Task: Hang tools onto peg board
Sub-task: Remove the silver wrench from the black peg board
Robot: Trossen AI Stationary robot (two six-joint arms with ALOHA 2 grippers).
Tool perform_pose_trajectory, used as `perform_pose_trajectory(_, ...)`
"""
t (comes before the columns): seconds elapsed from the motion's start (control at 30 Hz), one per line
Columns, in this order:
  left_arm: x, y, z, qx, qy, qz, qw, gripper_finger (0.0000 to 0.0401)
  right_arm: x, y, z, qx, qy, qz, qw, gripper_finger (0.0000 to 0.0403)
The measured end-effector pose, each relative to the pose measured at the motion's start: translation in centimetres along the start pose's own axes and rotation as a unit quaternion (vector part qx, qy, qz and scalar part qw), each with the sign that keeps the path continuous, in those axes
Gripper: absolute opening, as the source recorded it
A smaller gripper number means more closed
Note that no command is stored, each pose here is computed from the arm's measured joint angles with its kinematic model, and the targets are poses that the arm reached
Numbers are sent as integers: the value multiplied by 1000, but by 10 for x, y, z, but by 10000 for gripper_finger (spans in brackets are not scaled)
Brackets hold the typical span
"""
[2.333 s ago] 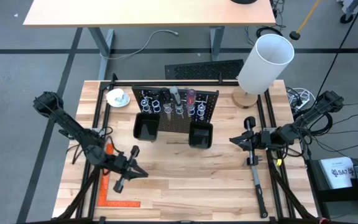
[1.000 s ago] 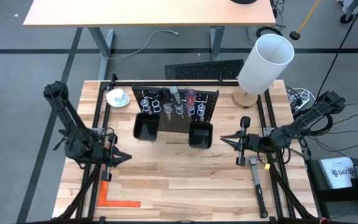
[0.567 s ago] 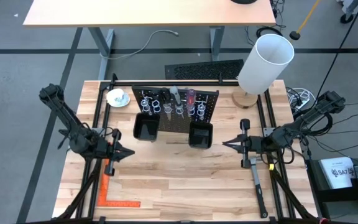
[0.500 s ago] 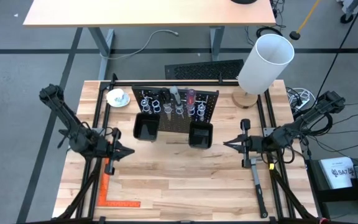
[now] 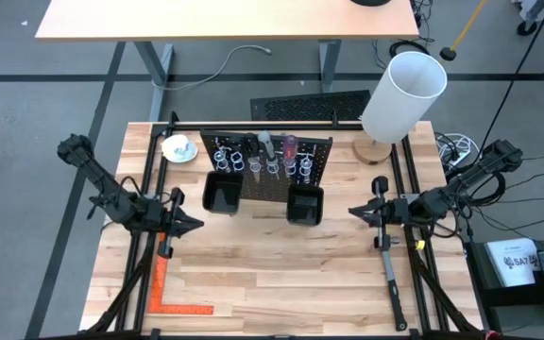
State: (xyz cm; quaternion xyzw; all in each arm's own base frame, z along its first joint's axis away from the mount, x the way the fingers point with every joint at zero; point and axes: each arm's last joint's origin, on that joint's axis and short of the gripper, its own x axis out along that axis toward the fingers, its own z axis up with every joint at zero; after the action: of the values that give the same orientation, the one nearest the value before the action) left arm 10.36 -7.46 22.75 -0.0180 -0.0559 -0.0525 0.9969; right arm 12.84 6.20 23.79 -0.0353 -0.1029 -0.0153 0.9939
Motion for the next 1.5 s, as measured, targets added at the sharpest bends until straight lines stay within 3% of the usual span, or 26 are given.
perform_pose_trajectory(0.67,13,22,1,-6,-16,-47,999,8,-3,6,0,55,1,23,998,0)
perform_pose_trajectory(1.0,19,25,-2,-17,-7,-45,999,8,-3,1,16,-7,-71,-3,997,0)
perform_pose_trajectory(1.13,22,24,-5,-25,6,-48,999,8,-3,-4,20,-3,-92,-21,996,0)
perform_pose_trajectory(1.37,22,24,-5,-41,3,-48,998,12,8,-2,16,38,-66,-29,997,6)
perform_pose_trajectory(1.5,23,24,-4,-25,-4,-45,999,12,26,4,21,2,-26,-37,999,8)
